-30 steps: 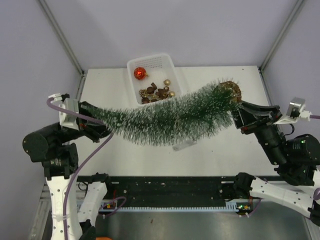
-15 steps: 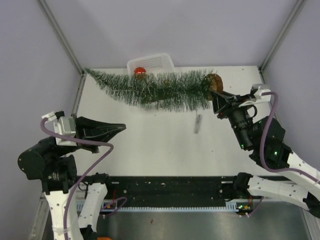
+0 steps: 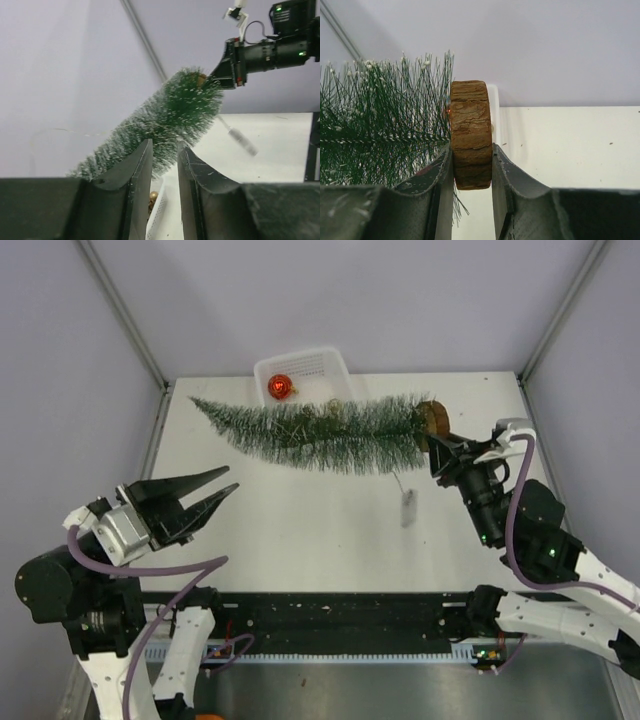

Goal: Decorate the small christmas tree

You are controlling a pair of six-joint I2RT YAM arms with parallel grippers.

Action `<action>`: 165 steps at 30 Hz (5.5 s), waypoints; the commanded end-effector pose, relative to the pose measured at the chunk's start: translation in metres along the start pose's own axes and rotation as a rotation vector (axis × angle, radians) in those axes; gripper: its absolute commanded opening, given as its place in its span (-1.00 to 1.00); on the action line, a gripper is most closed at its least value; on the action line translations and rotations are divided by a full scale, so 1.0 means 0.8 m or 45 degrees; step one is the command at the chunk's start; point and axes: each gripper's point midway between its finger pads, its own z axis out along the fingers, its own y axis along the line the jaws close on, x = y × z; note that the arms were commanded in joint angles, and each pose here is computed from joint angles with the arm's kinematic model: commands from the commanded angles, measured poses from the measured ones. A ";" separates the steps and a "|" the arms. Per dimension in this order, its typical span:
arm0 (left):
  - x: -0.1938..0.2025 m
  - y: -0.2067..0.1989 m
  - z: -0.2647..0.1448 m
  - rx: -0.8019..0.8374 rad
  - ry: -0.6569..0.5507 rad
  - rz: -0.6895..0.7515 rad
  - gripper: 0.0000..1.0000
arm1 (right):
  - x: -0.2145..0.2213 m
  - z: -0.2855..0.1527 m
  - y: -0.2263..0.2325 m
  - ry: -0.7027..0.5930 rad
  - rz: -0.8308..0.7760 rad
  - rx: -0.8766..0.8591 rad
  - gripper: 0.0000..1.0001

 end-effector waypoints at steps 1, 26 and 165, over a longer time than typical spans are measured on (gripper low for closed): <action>0.017 0.040 -0.011 -0.212 0.073 0.210 -0.32 | -0.011 -0.008 -0.002 -0.026 0.055 -0.021 -1.00; -0.020 0.069 0.029 0.069 0.252 0.014 0.55 | -0.027 -0.056 -0.040 -0.046 -0.006 -0.083 -1.00; -0.023 -0.014 -0.004 -0.073 -0.065 -0.312 -1.00 | -0.048 -0.027 0.005 0.007 0.319 -0.065 -1.00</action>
